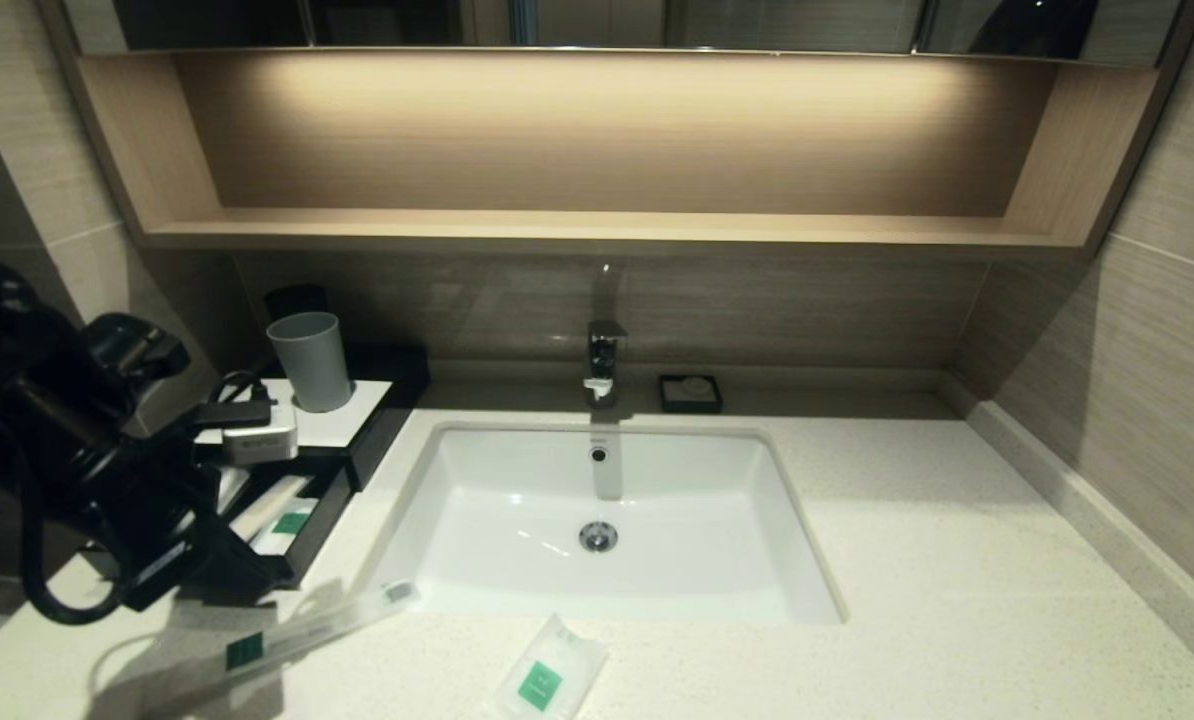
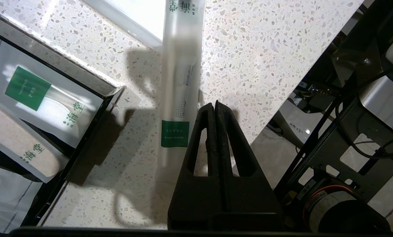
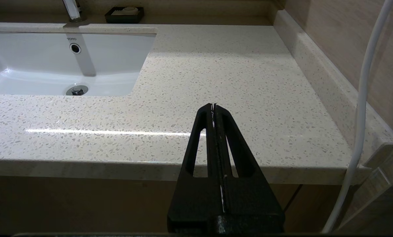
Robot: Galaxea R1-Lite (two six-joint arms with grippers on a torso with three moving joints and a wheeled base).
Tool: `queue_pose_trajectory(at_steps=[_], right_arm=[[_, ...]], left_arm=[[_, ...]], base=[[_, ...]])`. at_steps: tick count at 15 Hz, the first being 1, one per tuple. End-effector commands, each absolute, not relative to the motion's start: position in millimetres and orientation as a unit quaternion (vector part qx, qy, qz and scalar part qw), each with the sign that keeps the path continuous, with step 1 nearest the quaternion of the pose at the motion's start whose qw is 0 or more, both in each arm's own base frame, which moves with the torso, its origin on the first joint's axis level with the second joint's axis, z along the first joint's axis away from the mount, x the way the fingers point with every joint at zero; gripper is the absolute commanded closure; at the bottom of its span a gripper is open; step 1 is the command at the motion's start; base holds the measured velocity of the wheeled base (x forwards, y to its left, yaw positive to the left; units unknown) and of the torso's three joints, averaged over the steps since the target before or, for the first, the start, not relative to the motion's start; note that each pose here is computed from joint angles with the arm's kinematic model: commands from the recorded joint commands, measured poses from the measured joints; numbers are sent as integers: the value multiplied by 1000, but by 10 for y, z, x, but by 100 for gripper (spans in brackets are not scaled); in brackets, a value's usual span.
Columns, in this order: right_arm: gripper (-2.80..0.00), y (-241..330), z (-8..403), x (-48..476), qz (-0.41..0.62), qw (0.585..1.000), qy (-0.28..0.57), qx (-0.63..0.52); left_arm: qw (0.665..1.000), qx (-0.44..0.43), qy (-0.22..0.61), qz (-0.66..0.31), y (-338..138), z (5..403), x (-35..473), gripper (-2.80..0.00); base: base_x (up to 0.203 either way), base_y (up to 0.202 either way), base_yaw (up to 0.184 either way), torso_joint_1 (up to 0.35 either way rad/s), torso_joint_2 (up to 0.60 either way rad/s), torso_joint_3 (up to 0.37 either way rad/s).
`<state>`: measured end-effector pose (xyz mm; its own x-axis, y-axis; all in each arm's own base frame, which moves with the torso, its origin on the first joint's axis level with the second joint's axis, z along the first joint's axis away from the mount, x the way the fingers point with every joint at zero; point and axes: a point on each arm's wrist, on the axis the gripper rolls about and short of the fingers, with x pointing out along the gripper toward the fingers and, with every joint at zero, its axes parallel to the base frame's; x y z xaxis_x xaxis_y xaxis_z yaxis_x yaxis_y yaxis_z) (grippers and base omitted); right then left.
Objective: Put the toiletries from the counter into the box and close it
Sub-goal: Pick up the bathroom toiletry
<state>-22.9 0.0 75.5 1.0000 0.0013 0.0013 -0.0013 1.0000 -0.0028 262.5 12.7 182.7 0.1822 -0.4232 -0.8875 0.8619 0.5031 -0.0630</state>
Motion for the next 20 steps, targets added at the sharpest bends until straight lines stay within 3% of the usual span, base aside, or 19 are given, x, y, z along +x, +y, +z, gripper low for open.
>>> queue_pose_trajectory(at_steps=[1,7,12,20], right_arm=[[0,0,752,-227,1,1000,0,-2],[0,0,752,-227,1,1000,0,-1],[0,0,751,-227,1,1000,0,-2],[0,0,751,-228,1,1000,0,-2]], left_arm=[[729,237,466,-441,125,1790,2528,0],[748,221,475,-408,340,1669,2439,0],[755,281,452,-383,418,1375,2306,0],[754,307,442,-377,610,1325,2279,0]], base=[[0,0,0,0,0,0],[0,0,0,0,0,0],[0,0,0,0,0,0],[0,0,0,0,0,0]])
